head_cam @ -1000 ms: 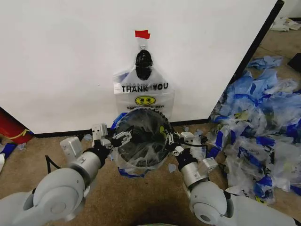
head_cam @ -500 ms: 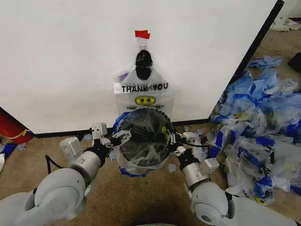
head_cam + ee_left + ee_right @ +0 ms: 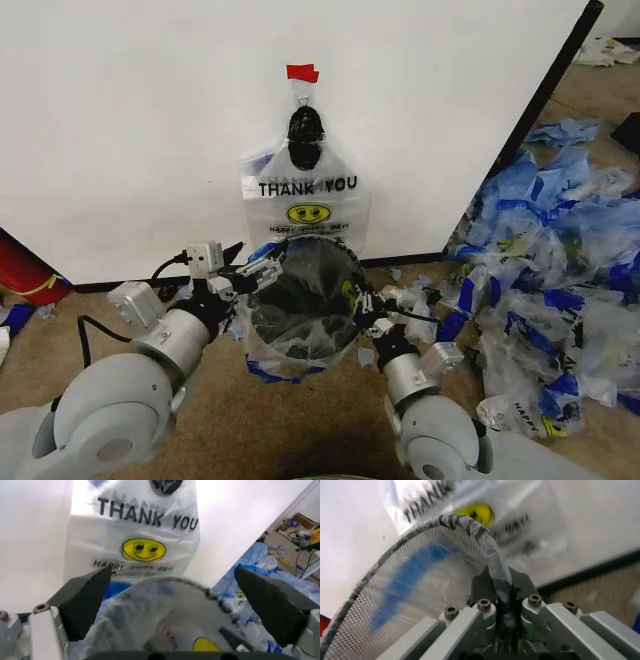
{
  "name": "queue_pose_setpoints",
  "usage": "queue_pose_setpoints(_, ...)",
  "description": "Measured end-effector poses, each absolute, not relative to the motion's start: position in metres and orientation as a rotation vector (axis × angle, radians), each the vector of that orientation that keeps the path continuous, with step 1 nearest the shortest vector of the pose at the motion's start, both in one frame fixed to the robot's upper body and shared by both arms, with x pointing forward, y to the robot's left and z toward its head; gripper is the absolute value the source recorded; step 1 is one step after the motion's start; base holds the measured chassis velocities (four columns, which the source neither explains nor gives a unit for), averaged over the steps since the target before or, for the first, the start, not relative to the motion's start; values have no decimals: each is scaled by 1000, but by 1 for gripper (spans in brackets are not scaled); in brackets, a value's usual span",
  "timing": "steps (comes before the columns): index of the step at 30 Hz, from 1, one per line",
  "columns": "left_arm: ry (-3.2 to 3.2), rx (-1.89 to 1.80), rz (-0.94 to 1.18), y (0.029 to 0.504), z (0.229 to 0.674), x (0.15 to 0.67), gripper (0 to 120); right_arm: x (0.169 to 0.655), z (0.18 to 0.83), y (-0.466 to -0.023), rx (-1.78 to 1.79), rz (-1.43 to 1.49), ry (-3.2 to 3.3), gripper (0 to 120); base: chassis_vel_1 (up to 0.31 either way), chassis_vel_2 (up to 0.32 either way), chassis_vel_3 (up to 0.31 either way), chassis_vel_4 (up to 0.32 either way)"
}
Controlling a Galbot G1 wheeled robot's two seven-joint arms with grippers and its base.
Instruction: Pick up the garbage bag from the wall and place it over the trash bin.
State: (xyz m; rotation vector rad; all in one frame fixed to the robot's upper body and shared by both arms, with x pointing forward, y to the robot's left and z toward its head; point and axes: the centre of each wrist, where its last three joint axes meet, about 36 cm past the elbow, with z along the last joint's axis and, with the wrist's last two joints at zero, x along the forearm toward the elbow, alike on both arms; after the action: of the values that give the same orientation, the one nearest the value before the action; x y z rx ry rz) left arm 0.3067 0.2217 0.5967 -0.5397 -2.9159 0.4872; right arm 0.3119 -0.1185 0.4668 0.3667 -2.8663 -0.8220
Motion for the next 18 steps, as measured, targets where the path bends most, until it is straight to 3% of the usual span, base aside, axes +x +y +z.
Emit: queue_pose_setpoints(18, -2904, -510, 518, 221, 583, 304, 97, 318, 397, -92, 259, -770, -2676, 0, 0, 0, 0, 0)
